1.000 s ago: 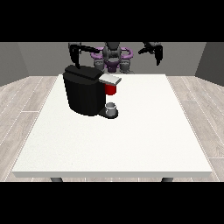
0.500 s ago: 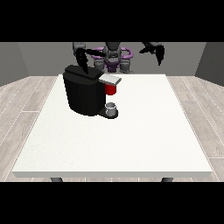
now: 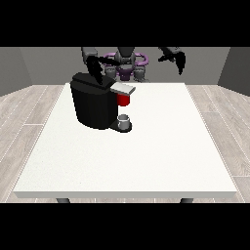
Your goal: Insert the coffee pod into the coffee machine and close the lid
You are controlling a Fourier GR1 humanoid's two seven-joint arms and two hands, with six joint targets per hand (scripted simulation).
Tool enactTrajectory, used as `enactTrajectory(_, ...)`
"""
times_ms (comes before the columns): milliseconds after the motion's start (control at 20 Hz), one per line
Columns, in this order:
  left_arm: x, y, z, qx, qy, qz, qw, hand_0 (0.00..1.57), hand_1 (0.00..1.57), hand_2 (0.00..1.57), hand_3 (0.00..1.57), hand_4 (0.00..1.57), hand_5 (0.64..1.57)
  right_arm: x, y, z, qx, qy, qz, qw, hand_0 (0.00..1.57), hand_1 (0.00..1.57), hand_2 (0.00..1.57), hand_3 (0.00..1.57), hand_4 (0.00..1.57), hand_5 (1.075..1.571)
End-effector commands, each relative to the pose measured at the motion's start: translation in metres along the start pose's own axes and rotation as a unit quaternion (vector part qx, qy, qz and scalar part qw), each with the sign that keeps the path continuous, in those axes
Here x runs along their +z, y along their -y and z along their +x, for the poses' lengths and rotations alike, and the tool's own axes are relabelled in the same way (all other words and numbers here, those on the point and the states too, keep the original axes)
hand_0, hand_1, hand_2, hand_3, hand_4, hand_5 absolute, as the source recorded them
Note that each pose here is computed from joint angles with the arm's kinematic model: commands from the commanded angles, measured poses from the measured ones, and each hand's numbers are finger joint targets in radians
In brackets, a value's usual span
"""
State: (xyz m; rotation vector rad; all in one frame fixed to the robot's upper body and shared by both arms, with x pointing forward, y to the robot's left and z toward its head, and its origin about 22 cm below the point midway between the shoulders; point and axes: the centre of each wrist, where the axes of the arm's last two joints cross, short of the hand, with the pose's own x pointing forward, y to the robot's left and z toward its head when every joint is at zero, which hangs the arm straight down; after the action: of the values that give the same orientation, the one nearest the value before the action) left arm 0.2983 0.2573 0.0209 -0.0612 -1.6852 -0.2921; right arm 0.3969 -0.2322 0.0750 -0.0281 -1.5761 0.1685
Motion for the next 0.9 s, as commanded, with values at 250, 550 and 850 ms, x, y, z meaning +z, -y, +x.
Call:
enactTrajectory(250,-0.009,0.000,0.005,-0.024,0.000,0.014,1.000,0.00,0.00,0.00,0.00,0.35,1.571,-0.028,-0.039,0.069,0.058,0.063,0.036,0.9957,0.00,0.00,0.00,0.00,0.12,1.571)
enactTrajectory(550,-0.001,-0.003,0.012,-0.015,-0.002,0.000,1.000,0.00,0.00,0.00,0.00,0.36,1.571,-0.034,-0.045,0.073,0.060,0.063,0.039,0.9954,0.00,0.00,0.00,0.00,0.00,1.571)
enactTrajectory(850,-0.010,0.016,0.016,-0.029,0.018,-0.004,0.999,0.00,0.00,0.00,0.00,0.32,1.571,-0.038,-0.086,0.095,0.113,0.110,0.068,0.9851,0.00,0.00,0.00,0.00,0.10,1.571)
